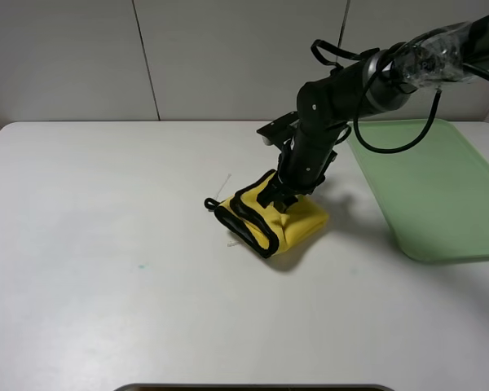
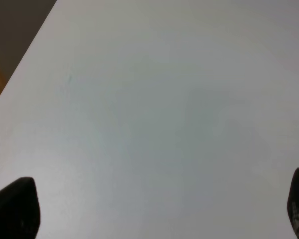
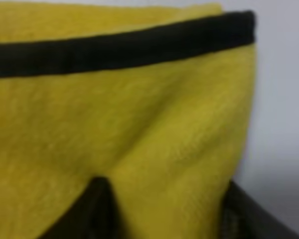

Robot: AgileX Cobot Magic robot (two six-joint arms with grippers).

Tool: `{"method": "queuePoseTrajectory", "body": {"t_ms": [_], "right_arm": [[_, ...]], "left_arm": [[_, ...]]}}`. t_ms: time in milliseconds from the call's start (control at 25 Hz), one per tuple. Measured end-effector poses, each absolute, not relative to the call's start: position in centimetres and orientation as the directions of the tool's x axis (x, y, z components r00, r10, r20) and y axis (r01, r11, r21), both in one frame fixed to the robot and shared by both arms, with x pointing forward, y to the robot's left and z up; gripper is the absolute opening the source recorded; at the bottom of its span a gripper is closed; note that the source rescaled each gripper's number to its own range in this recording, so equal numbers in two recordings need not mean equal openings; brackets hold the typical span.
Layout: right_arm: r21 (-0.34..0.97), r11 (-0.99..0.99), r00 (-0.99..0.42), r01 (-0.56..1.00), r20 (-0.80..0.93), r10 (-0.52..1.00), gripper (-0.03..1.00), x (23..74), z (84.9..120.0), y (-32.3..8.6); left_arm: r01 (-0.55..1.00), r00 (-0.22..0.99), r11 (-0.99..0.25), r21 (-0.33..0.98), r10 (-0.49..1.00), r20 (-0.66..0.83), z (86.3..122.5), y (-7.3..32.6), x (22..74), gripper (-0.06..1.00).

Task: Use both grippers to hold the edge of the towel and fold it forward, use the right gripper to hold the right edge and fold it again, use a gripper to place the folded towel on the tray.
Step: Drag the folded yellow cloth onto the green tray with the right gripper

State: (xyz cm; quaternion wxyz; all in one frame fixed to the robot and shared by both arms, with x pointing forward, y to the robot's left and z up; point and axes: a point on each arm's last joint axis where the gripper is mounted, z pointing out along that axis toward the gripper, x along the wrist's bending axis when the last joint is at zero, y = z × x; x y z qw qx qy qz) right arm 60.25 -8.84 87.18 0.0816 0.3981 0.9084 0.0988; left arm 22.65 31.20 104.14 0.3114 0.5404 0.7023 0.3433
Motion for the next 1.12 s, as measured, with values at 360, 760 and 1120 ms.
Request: {"method": "queuePoseTrajectory", "body": {"t_ms": [360, 760, 1120], "right_arm": [[0.246, 0.665, -0.671, 0.705, -0.072, 0.738, 0.08, 60.3, 87.2, -8.8], [0.243, 0.671, -0.675, 0.701, -0.079, 0.734, 0.08, 60.3, 87.7, -8.9], [0.221, 0.691, -0.688, 0.688, -0.105, 0.718, 0.08, 60.5, 89.3, -9.0]], "left_arm": [[0.545, -0.222, 0.180, 0.819, 0.973, -0.066, 104.1, 31.2, 22.6, 1.00], [0.545, -0.222, 0.180, 0.819, 0.973, -0.066, 104.1, 31.2, 22.6, 1.00], [0.545, -0.222, 0.180, 0.819, 0.973, -0.066, 104.1, 31.2, 22.6, 1.00]]}}
